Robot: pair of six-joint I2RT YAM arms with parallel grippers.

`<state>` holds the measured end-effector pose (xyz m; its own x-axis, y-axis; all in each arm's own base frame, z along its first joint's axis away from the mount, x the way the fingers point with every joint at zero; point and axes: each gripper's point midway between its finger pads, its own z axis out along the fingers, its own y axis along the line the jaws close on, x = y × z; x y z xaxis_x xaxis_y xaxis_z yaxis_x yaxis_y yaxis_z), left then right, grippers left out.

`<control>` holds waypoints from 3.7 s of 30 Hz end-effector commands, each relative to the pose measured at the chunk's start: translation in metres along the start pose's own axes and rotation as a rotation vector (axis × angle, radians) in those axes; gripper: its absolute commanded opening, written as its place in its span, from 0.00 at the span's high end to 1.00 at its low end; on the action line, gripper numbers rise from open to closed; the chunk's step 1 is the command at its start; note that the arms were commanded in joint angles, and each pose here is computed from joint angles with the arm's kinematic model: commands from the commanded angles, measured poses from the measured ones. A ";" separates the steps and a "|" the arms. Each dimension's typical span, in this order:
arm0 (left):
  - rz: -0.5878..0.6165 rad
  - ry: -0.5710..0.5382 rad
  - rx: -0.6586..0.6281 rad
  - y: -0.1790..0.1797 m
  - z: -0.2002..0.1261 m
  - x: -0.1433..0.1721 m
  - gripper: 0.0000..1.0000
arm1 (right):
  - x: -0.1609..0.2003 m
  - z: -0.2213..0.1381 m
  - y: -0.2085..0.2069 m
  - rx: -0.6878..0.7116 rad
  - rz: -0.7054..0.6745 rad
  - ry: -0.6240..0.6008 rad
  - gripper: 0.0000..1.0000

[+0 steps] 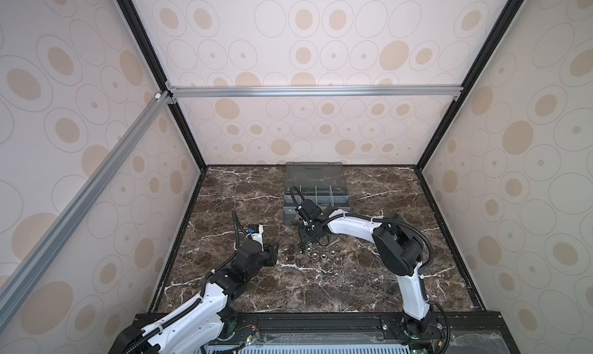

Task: Sort the screws and nuts into containers
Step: Pick up the nut from the center of the table, then place the nut into the container, then pick up the nut at the center of the table.

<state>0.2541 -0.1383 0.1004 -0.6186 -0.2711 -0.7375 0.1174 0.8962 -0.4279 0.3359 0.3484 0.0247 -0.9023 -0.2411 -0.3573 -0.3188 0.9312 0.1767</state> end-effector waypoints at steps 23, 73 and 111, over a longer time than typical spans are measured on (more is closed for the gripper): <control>-0.024 -0.020 -0.025 0.005 -0.007 -0.005 0.55 | -0.020 -0.035 0.030 -0.094 -0.059 -0.048 0.89; -0.047 -0.039 -0.015 0.009 -0.011 -0.002 0.54 | -0.081 -0.033 0.004 0.223 -0.526 -0.080 0.72; 0.004 0.040 0.088 -0.029 0.011 -0.010 0.58 | 0.004 -0.129 -0.048 0.168 -0.218 -0.182 0.66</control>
<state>0.2546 -0.1519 0.0922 -0.6759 -0.2506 -0.6931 0.1320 0.8840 -0.4484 0.3170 0.2831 0.1296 -0.7214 -0.4615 -0.5163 -0.4951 0.8650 -0.0815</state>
